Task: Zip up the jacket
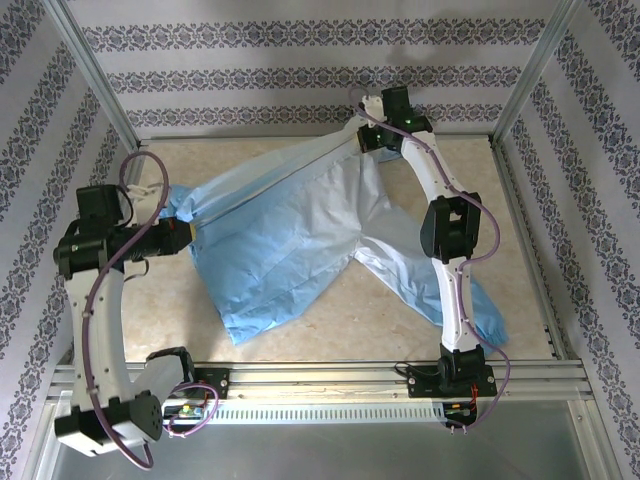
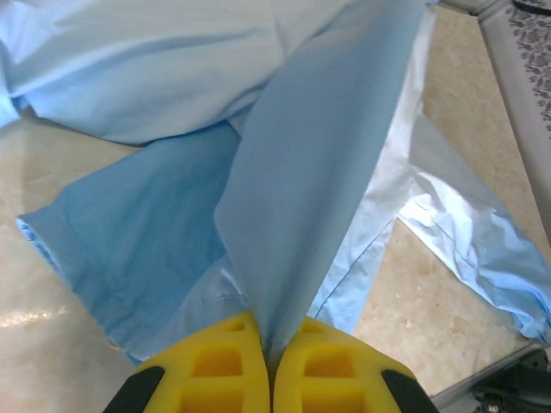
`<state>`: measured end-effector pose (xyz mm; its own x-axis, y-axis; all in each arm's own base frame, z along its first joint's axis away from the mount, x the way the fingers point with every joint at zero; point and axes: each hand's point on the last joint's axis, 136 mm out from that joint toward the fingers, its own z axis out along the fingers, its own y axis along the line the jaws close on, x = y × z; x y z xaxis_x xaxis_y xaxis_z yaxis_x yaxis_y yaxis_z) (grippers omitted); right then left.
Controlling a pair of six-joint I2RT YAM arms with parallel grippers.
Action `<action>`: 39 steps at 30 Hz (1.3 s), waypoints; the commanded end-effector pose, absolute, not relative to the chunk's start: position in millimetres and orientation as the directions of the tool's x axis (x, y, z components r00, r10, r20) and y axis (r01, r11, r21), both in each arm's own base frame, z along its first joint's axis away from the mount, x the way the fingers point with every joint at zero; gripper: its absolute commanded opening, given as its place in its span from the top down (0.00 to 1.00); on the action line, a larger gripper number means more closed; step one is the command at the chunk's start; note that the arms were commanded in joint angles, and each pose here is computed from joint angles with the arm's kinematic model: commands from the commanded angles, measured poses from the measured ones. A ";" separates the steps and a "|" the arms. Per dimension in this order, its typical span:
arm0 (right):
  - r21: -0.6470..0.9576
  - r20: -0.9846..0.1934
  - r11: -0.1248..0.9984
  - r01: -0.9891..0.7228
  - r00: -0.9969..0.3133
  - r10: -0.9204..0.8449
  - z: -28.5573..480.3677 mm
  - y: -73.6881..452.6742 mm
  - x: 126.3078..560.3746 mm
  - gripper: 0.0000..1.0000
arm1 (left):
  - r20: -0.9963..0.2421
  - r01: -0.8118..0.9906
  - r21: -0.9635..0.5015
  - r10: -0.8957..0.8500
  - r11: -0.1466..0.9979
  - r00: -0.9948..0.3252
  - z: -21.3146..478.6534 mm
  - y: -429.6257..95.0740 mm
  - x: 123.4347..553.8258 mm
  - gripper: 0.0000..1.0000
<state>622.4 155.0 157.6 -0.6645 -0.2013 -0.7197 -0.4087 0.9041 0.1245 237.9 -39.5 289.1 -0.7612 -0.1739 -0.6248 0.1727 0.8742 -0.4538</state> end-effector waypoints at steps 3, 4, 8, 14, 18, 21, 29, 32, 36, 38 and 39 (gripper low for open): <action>0.067 -0.771 0.968 -0.240 -0.629 -0.103 175.2 88.3 643.3 1.00 | -0.650 0.244 -0.504 -0.178 0.828 -0.738 298.3 -55.9 218.5 1.00; 0.069 -0.768 0.969 -0.236 -0.633 -0.099 173.7 87.0 642.9 1.00 | -0.660 0.255 -0.507 -0.181 0.824 -0.729 302.1 -57.2 219.1 1.00; 0.071 -0.767 0.979 -0.193 -0.638 -0.071 174.6 68.2 644.8 1.00 | -0.674 0.243 -0.485 -0.181 0.840 -0.716 310.2 -53.6 220.0 1.00; 0.087 -0.777 0.986 -0.141 -0.630 -0.021 181.5 39.1 649.4 1.00 | -0.648 0.137 -0.457 -0.224 0.879 -0.728 302.5 -37.9 223.2 1.00; 0.101 -0.772 0.987 -0.123 -0.635 0.000 179.4 26.8 649.7 1.00 | -0.617 0.049 -0.430 -0.254 0.901 -0.745 291.1 -23.3 228.4 1.00; 0.118 -0.771 0.987 -0.111 -0.636 0.021 178.7 19.1 651.0 1.00 | -0.591 -0.019 -0.422 -0.291 0.906 -0.752 283.3 -11.9 234.6 1.00; 0.190 -0.773 0.974 -0.126 -0.631 0.070 188.1 15.8 650.1 1.00 | -0.558 -0.136 -0.430 -0.381 0.892 -0.737 269.1 10.7 258.8 1.00; 0.178 -0.772 0.976 -0.126 -0.632 0.059 190.6 15.5 644.9 1.00 | -0.552 -0.161 -0.426 -0.396 0.890 -0.734 263.6 17.7 267.5 1.00; 0.148 -0.770 0.984 -0.099 -0.636 0.052 196.1 9.5 635.4 1.00 | -0.530 -0.203 -0.407 -0.411 0.891 -0.742 248.2 27.0 270.5 1.00; 0.122 -0.761 0.991 -0.058 -0.647 0.056 197.4 2.0 629.6 1.00 | -0.516 -0.213 -0.398 -0.409 0.892 -0.753 239.1 28.8 268.4 1.00; 0.112 -0.758 0.993 -0.047 -0.649 0.055 198.6 -0.3 626.6 0.99 | -0.506 -0.216 -0.396 -0.409 0.892 -0.760 232.9 29.0 267.1 1.00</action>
<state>623.1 64.4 160.2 -0.7142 0.0014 -0.7000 -0.2176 0.9500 0.2240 269.2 5.2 243.5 -0.7823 -0.3704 -0.5008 -0.1230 0.8800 -0.4587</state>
